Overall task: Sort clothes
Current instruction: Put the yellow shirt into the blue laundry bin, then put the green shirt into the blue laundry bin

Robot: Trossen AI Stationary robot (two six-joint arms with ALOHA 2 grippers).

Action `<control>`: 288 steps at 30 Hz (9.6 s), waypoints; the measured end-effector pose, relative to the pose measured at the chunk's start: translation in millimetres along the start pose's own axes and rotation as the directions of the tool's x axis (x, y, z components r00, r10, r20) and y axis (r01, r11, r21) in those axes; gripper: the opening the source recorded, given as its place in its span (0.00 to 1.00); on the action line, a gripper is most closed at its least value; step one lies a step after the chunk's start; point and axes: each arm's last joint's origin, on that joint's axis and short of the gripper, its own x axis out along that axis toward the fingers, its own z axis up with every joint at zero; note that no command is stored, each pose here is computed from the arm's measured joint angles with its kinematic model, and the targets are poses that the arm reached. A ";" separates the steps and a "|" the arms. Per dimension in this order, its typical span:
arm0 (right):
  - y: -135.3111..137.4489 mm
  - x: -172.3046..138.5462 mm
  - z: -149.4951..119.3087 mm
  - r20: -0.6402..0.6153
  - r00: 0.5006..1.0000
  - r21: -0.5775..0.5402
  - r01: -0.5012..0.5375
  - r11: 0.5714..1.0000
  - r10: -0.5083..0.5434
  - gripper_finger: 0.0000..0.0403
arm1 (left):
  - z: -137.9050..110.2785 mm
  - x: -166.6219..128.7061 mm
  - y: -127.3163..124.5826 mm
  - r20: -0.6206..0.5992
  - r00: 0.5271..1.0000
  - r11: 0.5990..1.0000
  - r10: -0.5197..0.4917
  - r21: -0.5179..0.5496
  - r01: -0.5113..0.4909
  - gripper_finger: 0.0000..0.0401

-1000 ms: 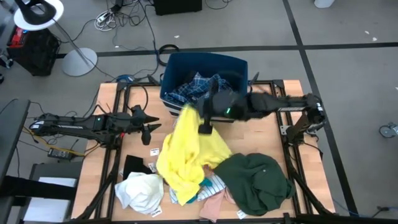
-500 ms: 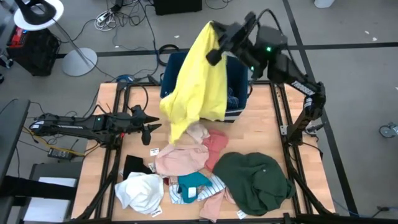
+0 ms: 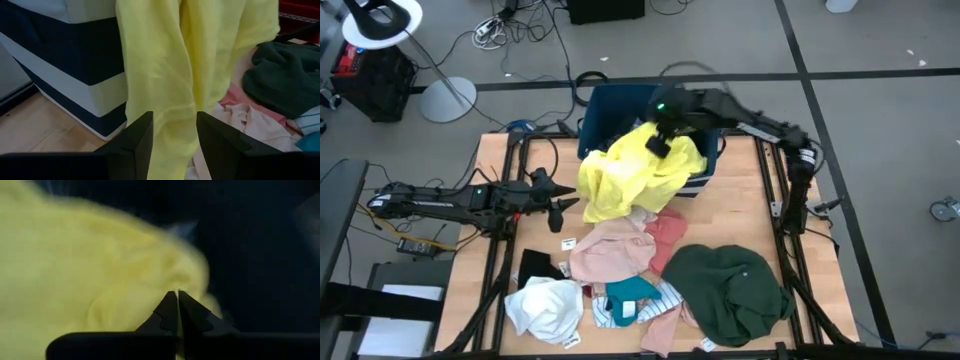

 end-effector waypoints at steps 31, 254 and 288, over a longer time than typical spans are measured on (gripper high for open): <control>-42.2 39.2 -3.5 -0.031 0.985 0.160 -0.160 0.974 0.167 0.44 | 3.7 0.0 -1.2 0.037 0.999 1.000 -0.011 -0.016 0.012 0.39; 116.7 -85.0 -299.0 -0.398 0.904 0.079 -0.135 0.988 0.155 0.34 | 15.1 2.2 -9.9 0.116 0.977 0.983 -0.181 -0.004 0.182 0.39; 120.5 -74.7 -306.0 -0.341 0.923 0.065 -0.166 0.984 0.179 0.01 | 7.4 43.1 -31.0 0.039 0.961 0.962 -0.272 0.009 0.272 0.39</control>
